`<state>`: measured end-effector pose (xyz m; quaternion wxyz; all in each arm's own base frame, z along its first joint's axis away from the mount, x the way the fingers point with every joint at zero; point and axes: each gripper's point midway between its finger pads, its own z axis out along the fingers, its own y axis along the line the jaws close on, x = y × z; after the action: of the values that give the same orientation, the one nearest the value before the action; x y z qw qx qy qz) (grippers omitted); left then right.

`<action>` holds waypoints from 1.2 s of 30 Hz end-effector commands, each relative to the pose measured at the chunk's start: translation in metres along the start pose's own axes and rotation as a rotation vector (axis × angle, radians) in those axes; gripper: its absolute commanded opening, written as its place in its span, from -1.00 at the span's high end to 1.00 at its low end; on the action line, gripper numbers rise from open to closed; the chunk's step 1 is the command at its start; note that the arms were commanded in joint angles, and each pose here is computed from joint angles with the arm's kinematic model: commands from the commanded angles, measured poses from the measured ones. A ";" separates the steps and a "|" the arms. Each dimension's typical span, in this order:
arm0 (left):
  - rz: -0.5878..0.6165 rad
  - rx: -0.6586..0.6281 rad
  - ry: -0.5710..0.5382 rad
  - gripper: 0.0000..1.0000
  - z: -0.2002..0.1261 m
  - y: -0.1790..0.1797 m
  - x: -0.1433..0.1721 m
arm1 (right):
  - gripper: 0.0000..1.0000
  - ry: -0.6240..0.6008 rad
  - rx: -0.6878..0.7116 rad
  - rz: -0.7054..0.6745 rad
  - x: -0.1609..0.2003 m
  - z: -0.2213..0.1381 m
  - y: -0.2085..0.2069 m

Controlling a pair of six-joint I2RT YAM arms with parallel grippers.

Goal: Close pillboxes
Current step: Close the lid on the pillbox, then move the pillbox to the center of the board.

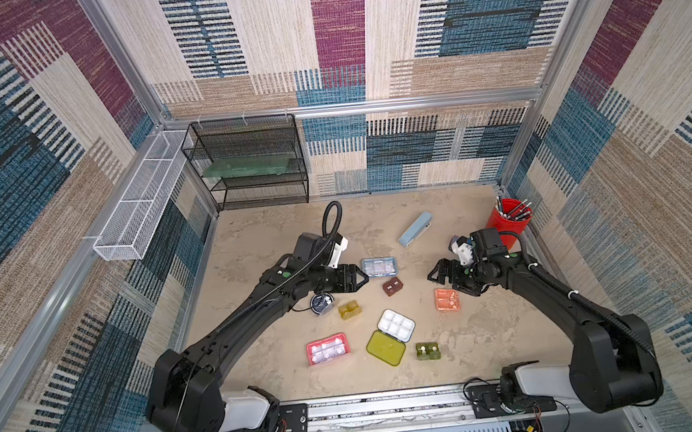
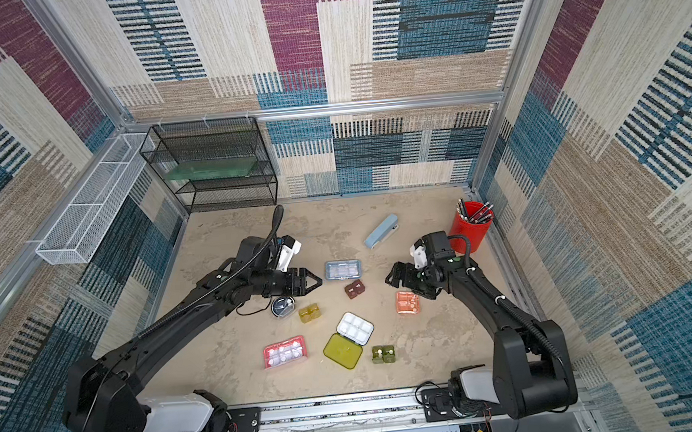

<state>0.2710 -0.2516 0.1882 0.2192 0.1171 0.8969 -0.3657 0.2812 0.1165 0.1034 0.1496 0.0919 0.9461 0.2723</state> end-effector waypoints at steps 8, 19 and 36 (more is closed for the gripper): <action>-0.082 -0.043 0.008 -0.43 -0.015 0.019 0.040 | -0.90 0.050 -0.013 -0.027 0.040 -0.004 0.020; -0.149 -0.073 0.016 -0.44 -0.025 0.031 0.067 | -0.90 0.154 -0.066 -0.097 0.073 0.020 0.049; -0.262 -0.416 0.063 -0.47 -0.051 0.089 0.080 | -0.90 0.185 -0.068 -0.264 0.050 0.043 0.098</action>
<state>0.2221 -0.1600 0.1361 0.1767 -0.0278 0.9578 -0.2251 0.2506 0.2303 0.1064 0.0861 -0.0470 0.9506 0.2944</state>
